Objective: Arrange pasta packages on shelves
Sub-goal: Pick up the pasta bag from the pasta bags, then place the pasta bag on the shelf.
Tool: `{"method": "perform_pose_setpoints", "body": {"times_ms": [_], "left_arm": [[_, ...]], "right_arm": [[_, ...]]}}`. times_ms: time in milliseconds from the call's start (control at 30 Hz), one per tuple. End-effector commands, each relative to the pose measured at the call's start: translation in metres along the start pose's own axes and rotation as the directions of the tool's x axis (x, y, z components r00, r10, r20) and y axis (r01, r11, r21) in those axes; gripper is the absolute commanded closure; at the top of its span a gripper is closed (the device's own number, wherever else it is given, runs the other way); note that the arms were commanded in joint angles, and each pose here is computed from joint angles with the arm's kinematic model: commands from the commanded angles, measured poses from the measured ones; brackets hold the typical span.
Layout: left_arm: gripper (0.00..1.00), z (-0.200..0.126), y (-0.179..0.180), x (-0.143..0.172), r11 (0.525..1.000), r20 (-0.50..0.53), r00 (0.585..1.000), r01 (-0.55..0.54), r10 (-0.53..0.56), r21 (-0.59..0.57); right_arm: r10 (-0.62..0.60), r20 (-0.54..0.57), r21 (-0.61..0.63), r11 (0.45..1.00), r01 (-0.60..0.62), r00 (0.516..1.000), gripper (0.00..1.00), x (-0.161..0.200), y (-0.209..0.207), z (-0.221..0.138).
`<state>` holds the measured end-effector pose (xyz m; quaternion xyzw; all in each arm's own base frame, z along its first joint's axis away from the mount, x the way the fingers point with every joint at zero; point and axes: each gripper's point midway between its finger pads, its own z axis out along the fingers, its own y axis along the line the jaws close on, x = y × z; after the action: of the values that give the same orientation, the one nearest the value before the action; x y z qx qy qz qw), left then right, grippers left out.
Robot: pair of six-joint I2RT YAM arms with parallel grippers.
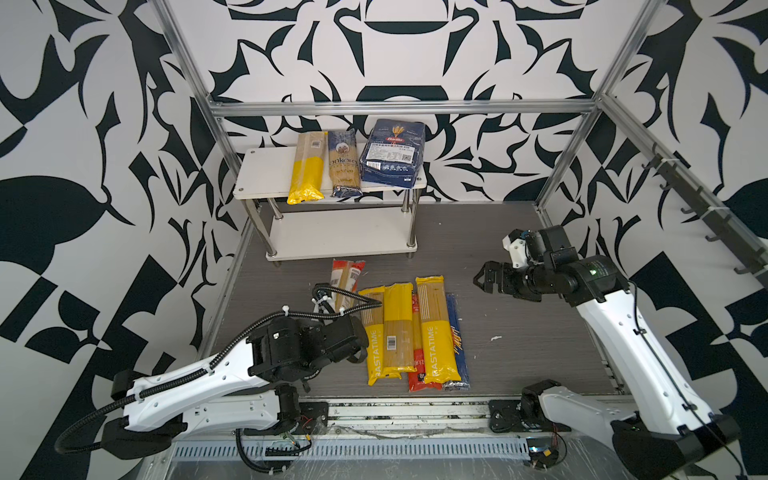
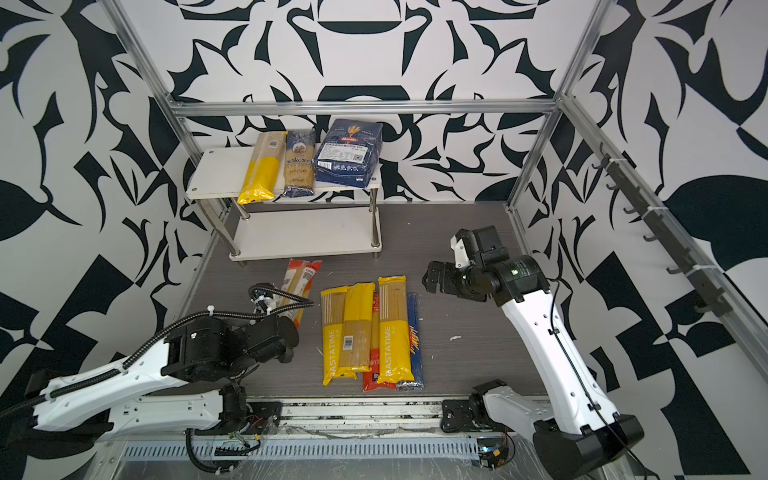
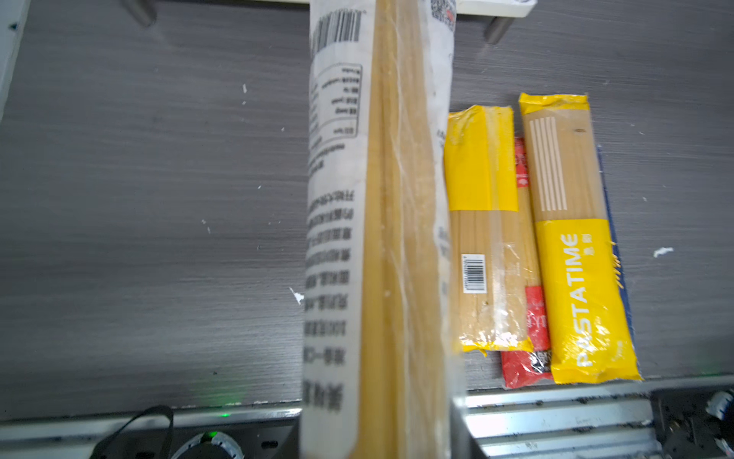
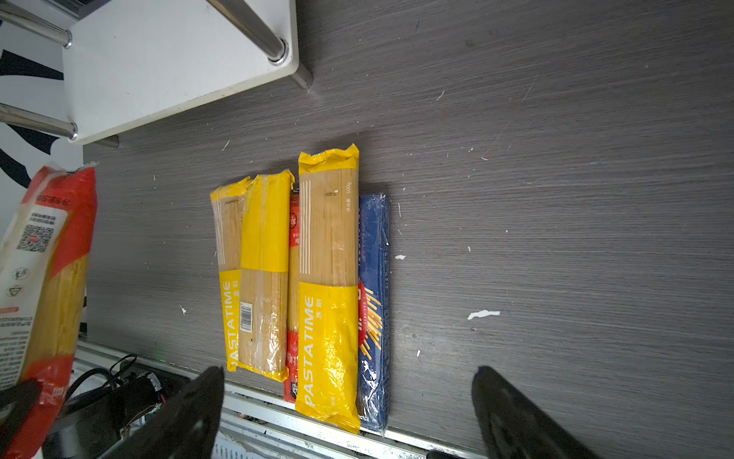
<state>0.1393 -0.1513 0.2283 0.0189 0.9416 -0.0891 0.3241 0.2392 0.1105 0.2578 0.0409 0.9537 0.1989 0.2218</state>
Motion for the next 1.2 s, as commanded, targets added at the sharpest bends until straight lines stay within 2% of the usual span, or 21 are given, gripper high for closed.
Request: {"method": "perform_pose_setpoints", "body": {"times_ms": [0, 333, 700, 833, 1067, 1167], "left_arm": [[1.00, -0.023, -0.014, -0.040, 0.997, 0.141, 0.989, -0.045, 0.037, 0.057], [1.00, -0.062, -0.039, -0.082, 0.974, 0.264, 0.954, -0.180, 0.139, 0.139], [1.00, -0.107, -0.050, -0.136, 0.963, 0.408, 0.893, -0.249, 0.189, 0.100], [1.00, -0.121, -0.049, -0.157, 0.967, 0.453, 0.868, -0.248, 0.200, 0.048], [1.00, -0.126, -0.035, -0.192, 0.984, 0.473, 0.868, -0.179, 0.152, 0.013], [1.00, -0.131, -0.026, -0.210, 0.989, 0.502, 0.855, -0.150, 0.130, 0.001]], "right_arm": [[0.000, 0.043, -0.022, 1.000, 0.001, 0.999, 0.00, -0.012, 0.006, -0.003], [0.000, 0.071, -0.025, 1.000, 0.002, 0.997, 0.00, -0.031, 0.014, -0.004], [-0.002, 0.106, -0.030, 1.000, 0.005, 0.994, 0.00, -0.052, 0.021, -0.004], [-0.008, 0.119, -0.029, 1.000, 0.011, 0.993, 0.00, -0.059, 0.023, -0.005], [-0.010, 0.129, -0.044, 0.999, 0.016, 0.992, 0.00, -0.067, 0.026, -0.005], [-0.006, 0.129, -0.045, 0.999, 0.012, 0.992, 0.00, -0.070, 0.025, -0.004]]}}
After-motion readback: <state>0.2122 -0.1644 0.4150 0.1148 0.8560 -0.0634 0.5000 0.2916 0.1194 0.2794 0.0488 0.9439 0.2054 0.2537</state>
